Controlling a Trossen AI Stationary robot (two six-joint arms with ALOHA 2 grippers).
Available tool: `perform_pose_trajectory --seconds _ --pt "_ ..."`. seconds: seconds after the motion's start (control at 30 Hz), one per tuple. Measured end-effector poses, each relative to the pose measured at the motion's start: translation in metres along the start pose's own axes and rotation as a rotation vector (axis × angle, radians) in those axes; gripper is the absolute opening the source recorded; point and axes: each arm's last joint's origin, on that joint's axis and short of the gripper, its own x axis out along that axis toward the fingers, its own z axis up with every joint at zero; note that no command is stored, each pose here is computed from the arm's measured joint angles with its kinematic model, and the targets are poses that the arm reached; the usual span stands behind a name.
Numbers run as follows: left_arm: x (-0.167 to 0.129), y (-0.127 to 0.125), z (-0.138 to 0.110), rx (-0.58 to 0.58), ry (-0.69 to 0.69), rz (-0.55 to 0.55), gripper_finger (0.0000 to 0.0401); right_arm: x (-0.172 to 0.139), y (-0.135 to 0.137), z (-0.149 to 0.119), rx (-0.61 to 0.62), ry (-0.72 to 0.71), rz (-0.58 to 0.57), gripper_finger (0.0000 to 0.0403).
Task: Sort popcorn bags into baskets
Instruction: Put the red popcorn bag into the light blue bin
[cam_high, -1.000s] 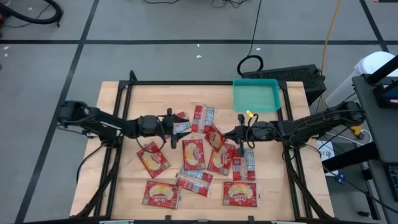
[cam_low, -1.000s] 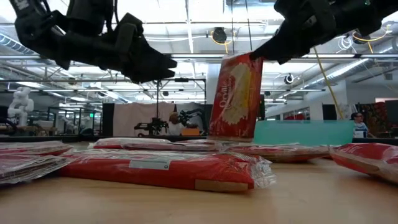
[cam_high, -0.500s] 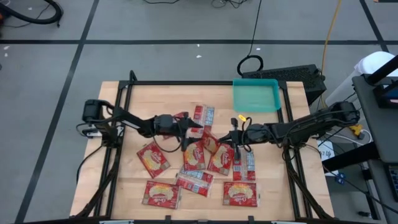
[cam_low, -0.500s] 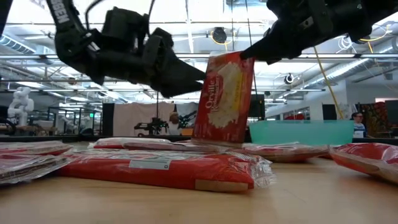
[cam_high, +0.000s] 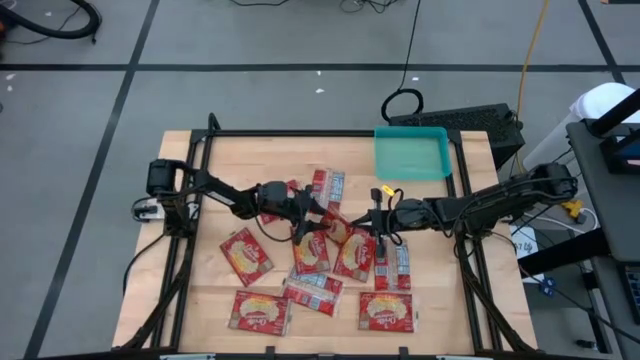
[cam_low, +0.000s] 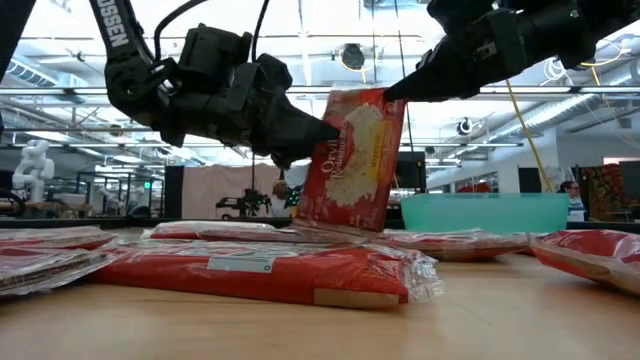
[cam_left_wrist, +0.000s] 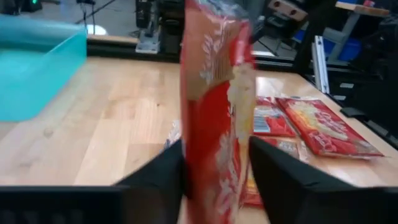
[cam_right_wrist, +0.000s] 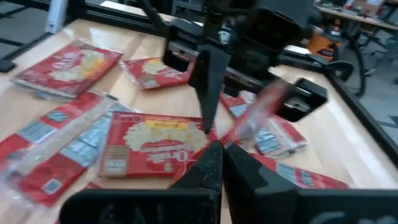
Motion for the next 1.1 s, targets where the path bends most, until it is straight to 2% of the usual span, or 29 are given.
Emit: perform_pose_trajectory --seconds 0.17,0.23,0.37,0.5,0.63,0.77,0.9,1.1 --pt "0.0 0.001 0.002 -0.002 -0.015 0.015 0.0041 0.001 -0.005 -0.001 0.006 0.008 -0.044 0.0" --pt "-0.001 0.003 0.002 -0.013 -0.016 0.024 0.0018 0.001 -0.007 -0.001 0.015 0.011 -0.055 0.0" --pt "-0.002 0.007 0.001 -0.023 -0.009 0.05 0.0031 0.001 -0.011 -0.002 0.076 0.024 -0.143 0.0" --pt "-0.005 0.008 0.002 -0.033 0.014 0.065 0.0032 0.001 -0.012 -0.003 0.113 0.025 -0.168 0.0018" --pt "-0.009 0.004 0.01 -0.021 0.026 0.076 0.0018 0.0 -0.013 -0.003 0.17 0.023 -0.213 0.0063" --pt "-0.014 -0.002 0.021 0.042 0.033 0.152 0.0018 -0.002 -0.014 -0.002 0.215 0.02 -0.24 0.0116" --pt "-0.016 -0.01 0.028 0.105 0.017 0.226 0.0024 -0.01 -0.016 0.005 0.265 -0.025 -0.241 0.0163" --pt "-0.011 -0.021 0.029 0.119 -0.009 0.28 0.003 -0.022 -0.019 0.009 0.29 -0.023 -0.237 0.0217"
